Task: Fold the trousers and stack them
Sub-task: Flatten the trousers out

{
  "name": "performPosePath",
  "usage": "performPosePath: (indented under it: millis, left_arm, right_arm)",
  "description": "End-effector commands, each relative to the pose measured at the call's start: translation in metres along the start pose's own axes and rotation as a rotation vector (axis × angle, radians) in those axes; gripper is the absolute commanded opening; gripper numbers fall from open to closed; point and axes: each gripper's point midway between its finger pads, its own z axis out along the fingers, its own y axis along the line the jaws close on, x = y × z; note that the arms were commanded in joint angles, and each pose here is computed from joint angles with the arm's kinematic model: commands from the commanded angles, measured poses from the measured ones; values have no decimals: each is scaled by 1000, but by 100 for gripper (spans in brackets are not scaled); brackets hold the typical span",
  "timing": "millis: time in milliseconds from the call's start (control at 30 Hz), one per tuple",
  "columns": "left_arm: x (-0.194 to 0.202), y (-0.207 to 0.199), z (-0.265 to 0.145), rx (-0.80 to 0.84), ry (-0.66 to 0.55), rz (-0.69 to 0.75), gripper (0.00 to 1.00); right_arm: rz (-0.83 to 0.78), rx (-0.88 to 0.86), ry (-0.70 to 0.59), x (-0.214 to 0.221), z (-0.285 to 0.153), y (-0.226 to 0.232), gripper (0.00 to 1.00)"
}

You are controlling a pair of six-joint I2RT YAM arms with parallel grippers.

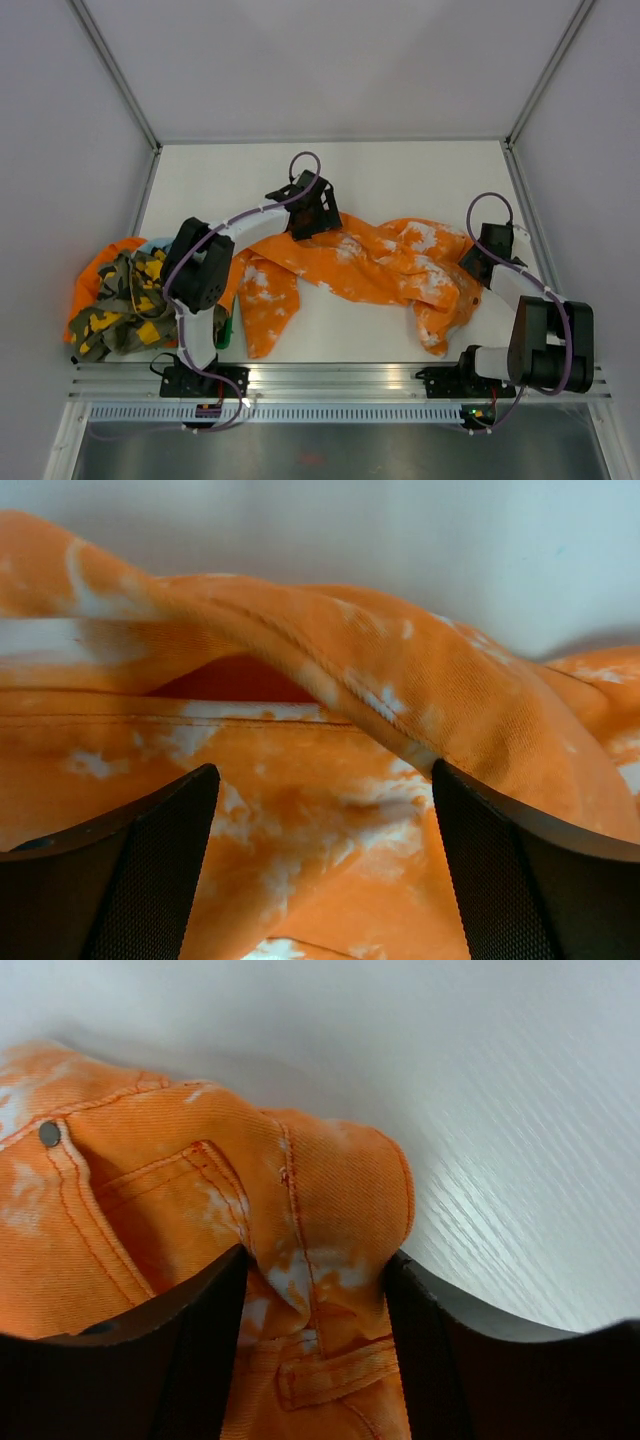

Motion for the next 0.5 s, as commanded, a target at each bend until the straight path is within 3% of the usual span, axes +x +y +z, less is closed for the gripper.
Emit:
performPosePath:
  millis: [0,67,100,133,167,200,267,300,367,467]
  left_arm:
    - [4,-16,16,48,20,-76,91]
    - [6,-15,30,47,11,-102,79]
    - [2,-14,35,39,-9,-106,69]
    - [-4,-17,38,52,-40,-117,67]
    - [-9,-17,41,54,-62,-119,57]
    - [-17,-16,43,49,-96,-125,40]
    - [-35,-22,45,77,-147,-140,26]
    - [-43,-18,48,72,-155,-151,4]
    - [-60,-19,44,87,-183,-163,2]
    - [-109,-19,10,116,-332,-138,2]
  right_arm:
    - [29,-70,-91,-32,8,22,61]
    - [29,-88,-96,-37,10,29,47]
    - [23,-96,-96,-38,11,31,27]
    - [16,-109,-89,-40,13,36,18]
    - [10,-120,-90,-41,14,39,4]
    - [2,-128,-84,-41,14,41,0]
    - [-12,-177,-123,-57,11,53,0]
    - [-17,-185,-133,-63,10,56,0]
    - [-28,-214,-188,-90,0,68,0]
    - [-8,-270,-314,-148,-27,92,0]
